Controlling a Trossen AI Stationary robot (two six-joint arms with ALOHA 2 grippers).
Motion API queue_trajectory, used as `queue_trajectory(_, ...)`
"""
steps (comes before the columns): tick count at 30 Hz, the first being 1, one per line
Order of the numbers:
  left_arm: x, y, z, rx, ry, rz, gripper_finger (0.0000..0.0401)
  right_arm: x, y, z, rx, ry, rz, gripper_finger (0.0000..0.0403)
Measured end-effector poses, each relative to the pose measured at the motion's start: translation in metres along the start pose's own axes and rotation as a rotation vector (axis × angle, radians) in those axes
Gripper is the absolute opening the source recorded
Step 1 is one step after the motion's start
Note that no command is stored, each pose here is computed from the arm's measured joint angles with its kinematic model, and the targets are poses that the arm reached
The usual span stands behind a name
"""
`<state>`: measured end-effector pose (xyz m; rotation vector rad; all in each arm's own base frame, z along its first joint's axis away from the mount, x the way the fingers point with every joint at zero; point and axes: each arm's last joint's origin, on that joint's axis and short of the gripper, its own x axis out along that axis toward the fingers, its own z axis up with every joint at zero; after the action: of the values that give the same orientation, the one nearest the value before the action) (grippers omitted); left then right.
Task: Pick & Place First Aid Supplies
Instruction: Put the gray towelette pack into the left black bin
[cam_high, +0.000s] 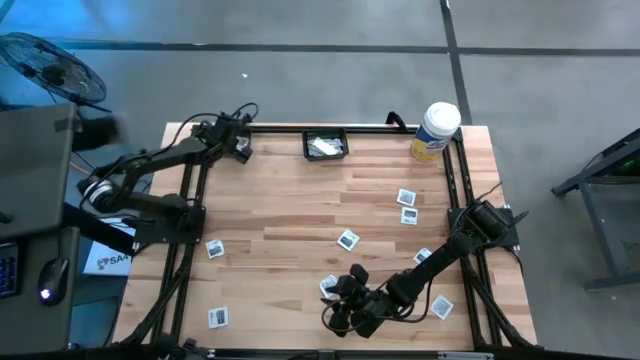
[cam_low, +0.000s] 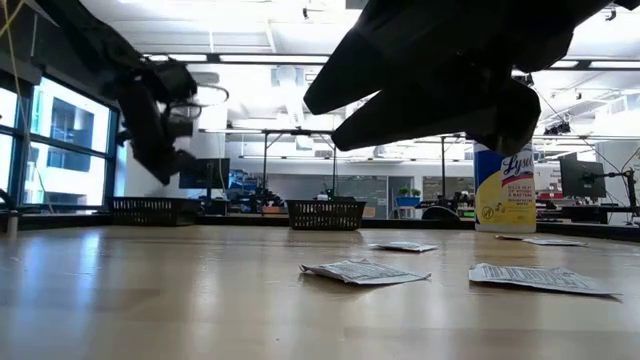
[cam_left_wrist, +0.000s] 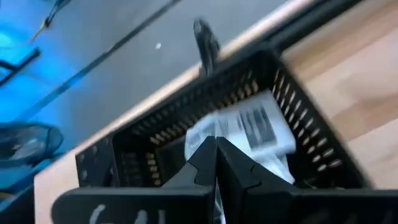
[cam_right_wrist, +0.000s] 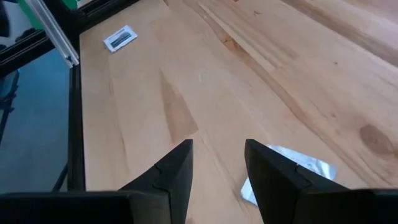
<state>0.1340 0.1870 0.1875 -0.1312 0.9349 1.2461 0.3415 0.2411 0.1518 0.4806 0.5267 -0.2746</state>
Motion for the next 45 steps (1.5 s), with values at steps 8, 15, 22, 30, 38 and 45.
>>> queue_trajectory(8,0.016,-0.009,-0.007,0.016,0.081,0.004,0.0,0.0,0.0,-0.001,0.021,0.019,0.013,0.0139)
queue_trajectory(15,0.012,-0.006,-0.006,0.004,0.068,0.025,0.0001,0.002,-0.002,0.005,-0.003,0.042,0.023,0.0139)
queue_trajectory(22,-0.003,0.001,-0.001,-0.079,0.01,0.004,0.0011,0.0,-0.022,0.064,-0.106,0.095,0.065,0.0139)
queue_trajectory(30,-0.004,-0.002,0.0,-0.162,0.002,-0.114,0.0112,-0.005,-0.086,0.155,-0.407,0.079,-0.028,0.0139)
queue_trajectory(38,0.004,0.014,0.001,-0.284,-0.003,-0.106,0.0144,0.017,-0.188,0.222,-0.603,0.105,-0.113,0.0139)
queue_trajectory(45,0.003,0.012,-0.002,-0.352,0.031,-0.162,0.0144,0.015,-0.254,0.26,-0.647,0.038,-0.246,0.0139)
